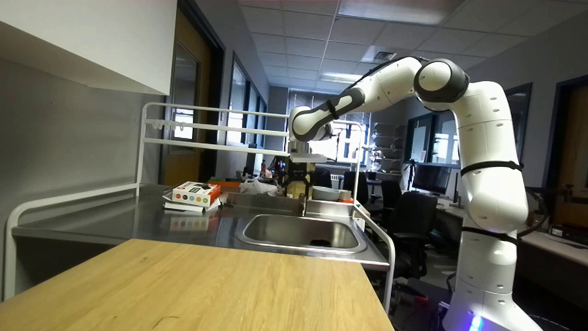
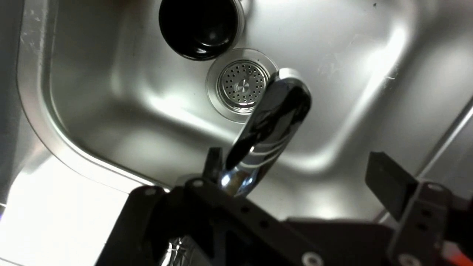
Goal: Twist the tap to the right
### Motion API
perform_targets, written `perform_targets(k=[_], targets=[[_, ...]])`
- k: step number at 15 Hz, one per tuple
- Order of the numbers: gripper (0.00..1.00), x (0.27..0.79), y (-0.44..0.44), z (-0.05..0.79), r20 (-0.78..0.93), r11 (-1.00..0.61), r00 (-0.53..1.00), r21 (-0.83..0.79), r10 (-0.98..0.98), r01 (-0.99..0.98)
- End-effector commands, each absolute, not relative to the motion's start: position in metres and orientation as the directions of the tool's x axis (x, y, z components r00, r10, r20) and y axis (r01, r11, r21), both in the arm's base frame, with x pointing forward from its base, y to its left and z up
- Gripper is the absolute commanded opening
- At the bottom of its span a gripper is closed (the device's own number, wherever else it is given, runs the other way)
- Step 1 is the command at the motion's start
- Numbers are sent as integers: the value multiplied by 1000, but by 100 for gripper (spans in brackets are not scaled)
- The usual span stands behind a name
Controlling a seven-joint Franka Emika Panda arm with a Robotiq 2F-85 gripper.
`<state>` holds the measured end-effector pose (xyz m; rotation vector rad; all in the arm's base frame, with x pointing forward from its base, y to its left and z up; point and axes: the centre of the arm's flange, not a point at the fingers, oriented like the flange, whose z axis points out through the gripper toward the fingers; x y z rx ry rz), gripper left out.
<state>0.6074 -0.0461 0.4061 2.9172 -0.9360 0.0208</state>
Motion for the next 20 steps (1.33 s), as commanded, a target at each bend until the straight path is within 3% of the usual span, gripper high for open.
perform_targets(k=[1,6,7,9,17,20], targets=[[100,624,-55,398,5,-779,782,82,-623,-621],[100,620,-65,381,-48,-762,761,72,-647,-644],[75,619,-66,379,-53,-760,758,72,-650,-646],[67,618,-67,377,-60,-756,754,75,-654,-650],[6,616,-68,376,-65,-752,749,85,-659,-654],[0,613,-70,374,-69,-750,747,87,-661,-656]])
